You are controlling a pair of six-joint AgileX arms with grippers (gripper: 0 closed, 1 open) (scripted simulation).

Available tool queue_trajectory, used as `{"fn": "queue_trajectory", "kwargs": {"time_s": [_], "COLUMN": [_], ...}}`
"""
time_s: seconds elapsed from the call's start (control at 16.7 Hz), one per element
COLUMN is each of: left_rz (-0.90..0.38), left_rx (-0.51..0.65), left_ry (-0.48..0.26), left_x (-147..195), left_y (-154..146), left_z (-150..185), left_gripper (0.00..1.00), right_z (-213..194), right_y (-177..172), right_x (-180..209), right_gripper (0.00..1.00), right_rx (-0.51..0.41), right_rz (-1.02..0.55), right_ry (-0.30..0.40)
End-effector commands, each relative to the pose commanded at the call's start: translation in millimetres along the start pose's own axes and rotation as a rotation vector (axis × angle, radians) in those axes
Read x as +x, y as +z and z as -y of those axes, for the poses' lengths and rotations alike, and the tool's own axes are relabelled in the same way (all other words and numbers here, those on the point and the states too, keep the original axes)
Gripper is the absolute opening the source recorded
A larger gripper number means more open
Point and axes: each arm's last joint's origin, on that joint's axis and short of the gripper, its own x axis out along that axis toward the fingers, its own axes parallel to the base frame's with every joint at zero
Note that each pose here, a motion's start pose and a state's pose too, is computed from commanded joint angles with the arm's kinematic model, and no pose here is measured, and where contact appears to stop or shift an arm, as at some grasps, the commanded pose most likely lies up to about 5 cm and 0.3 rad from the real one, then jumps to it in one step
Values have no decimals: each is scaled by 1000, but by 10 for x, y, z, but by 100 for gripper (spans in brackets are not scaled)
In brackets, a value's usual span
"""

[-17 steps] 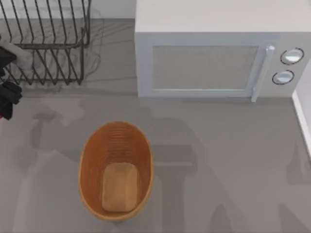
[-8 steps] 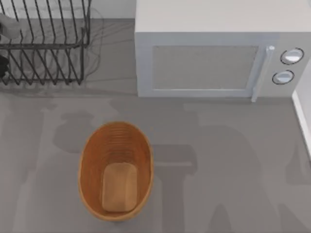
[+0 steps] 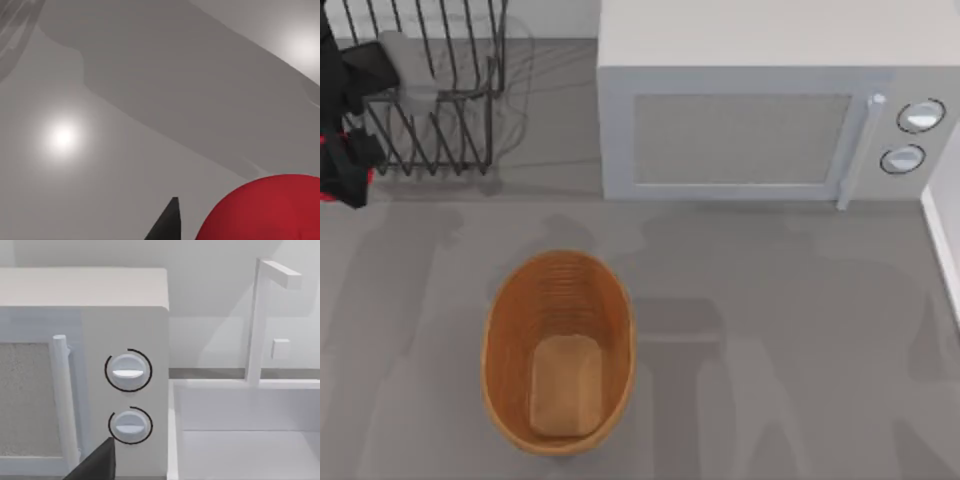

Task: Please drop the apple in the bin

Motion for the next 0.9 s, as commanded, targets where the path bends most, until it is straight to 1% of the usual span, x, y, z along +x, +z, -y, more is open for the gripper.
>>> {"fn": "queue_trajectory", "kwargs": {"time_s": [0.24,0.48,0.72,0.84,0.9], "left_rz": [-52,-110,-167,-192,-204], "left_rx": [512,1067,1597,1806,1889], "left_ry": [-8,-20,-34,-39,-40], "left_x": [-17,-40,-69,-83,-90], "left_y": [456,845,1075,1131,1147], "left_z": [449,1039,1639,1893,1999], "left_gripper": [0,0,0,0,0], "right_z": [0,0,0,0,0], "right_y": [0,0,0,0,0], "right_x": [0,0,0,0,0], "right_gripper": [100,100,100,100,100], "right_rx": [0,0,0,0,0], "right_rz": [0,0,0,0,0], "right_ry": [0,0,0,0,0]}}
